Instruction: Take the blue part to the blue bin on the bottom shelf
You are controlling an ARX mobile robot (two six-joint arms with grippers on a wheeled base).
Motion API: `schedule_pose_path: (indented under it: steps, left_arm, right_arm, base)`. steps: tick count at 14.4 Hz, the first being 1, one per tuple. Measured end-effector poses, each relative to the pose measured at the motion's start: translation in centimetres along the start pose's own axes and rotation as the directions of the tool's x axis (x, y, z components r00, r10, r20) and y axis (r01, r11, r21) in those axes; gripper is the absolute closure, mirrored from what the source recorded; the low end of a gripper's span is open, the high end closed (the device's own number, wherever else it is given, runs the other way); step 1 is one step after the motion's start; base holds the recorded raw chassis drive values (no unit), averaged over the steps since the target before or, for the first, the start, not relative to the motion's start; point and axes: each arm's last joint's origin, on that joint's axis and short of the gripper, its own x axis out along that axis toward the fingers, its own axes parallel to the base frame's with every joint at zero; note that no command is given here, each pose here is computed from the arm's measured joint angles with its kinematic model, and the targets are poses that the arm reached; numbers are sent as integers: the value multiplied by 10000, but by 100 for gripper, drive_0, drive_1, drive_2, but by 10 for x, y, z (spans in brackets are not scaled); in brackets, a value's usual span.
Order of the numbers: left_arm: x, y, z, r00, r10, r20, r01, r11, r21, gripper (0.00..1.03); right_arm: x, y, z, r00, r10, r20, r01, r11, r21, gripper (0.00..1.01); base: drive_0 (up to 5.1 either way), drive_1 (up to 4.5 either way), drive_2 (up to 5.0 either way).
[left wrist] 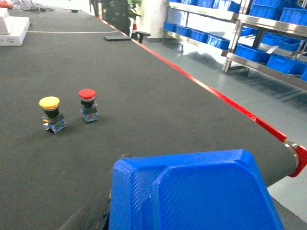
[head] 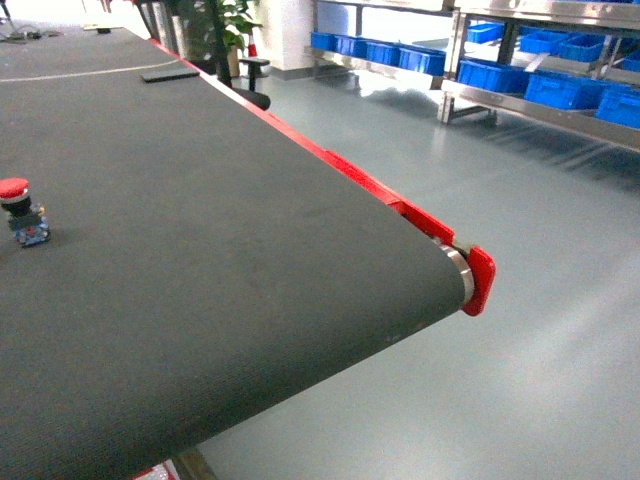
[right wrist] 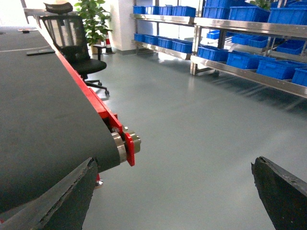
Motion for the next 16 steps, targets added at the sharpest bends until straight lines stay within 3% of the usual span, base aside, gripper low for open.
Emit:
schedule_pose_path:
  steps: [16]
  left_arm:
    - [0, 0, 0, 10000, 0, 0, 0, 10000, 0, 59]
  right_arm:
    - [0, 0, 0, 10000, 4, 0, -4, 10000, 0, 3]
  base:
    - [-164, -164, -164]
